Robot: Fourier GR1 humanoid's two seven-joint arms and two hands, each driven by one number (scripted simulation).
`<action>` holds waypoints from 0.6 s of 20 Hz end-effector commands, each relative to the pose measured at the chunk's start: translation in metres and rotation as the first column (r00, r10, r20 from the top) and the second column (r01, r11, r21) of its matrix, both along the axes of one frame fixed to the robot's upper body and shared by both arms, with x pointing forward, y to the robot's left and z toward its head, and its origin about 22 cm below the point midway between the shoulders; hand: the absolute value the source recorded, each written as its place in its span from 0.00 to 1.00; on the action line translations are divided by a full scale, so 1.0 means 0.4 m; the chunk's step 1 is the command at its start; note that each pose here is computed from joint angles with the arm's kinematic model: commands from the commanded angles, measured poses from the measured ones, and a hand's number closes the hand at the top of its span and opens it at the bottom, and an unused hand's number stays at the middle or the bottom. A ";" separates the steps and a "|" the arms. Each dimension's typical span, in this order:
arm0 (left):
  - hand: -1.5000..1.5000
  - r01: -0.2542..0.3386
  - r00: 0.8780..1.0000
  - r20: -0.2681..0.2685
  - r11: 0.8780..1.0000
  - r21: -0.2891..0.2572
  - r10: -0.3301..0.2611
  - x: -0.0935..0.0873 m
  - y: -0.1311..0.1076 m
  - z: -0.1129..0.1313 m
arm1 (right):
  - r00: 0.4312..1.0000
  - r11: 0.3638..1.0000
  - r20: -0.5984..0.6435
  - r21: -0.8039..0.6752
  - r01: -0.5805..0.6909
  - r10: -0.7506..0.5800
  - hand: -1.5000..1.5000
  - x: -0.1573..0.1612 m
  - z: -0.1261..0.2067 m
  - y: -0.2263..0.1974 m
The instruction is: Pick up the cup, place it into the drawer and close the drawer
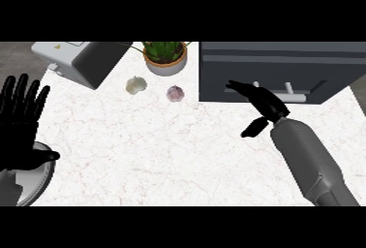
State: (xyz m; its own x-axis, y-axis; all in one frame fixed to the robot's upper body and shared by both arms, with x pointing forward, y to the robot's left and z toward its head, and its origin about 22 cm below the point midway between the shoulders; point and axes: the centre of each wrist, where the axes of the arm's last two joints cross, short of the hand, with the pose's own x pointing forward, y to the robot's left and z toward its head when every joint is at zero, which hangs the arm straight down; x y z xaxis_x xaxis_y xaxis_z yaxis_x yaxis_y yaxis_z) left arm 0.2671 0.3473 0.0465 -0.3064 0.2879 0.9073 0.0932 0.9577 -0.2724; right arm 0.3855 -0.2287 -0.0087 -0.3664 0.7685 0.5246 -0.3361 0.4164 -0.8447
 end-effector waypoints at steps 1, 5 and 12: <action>0.00 0.008 1.000 -0.002 1.000 -0.008 -0.008 0.003 0.003 0.015 | 1.000 0.999 -0.025 0.032 0.013 -0.012 0.00 0.048 0.006 -0.036; 0.00 0.020 1.000 0.004 1.000 -0.016 -0.020 -0.014 -0.012 -0.006 | 0.998 0.999 -0.055 0.013 0.039 -0.039 0.00 0.086 0.058 -0.076; 0.00 0.044 0.999 0.016 0.999 0.017 -0.044 0.002 -0.004 -0.015 | 0.997 0.999 -0.055 0.003 0.053 -0.053 0.00 0.115 0.118 -0.131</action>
State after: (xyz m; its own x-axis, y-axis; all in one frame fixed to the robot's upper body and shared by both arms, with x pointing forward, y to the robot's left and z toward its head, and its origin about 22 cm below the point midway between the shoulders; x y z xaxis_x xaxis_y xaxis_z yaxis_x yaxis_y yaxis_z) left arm 0.2666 0.3447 0.0451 -0.3014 0.3023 0.9043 0.1407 0.9521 -0.2714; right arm 0.4195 -0.2667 0.0151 -0.3628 0.7389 0.5678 -0.3992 0.4274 -0.8112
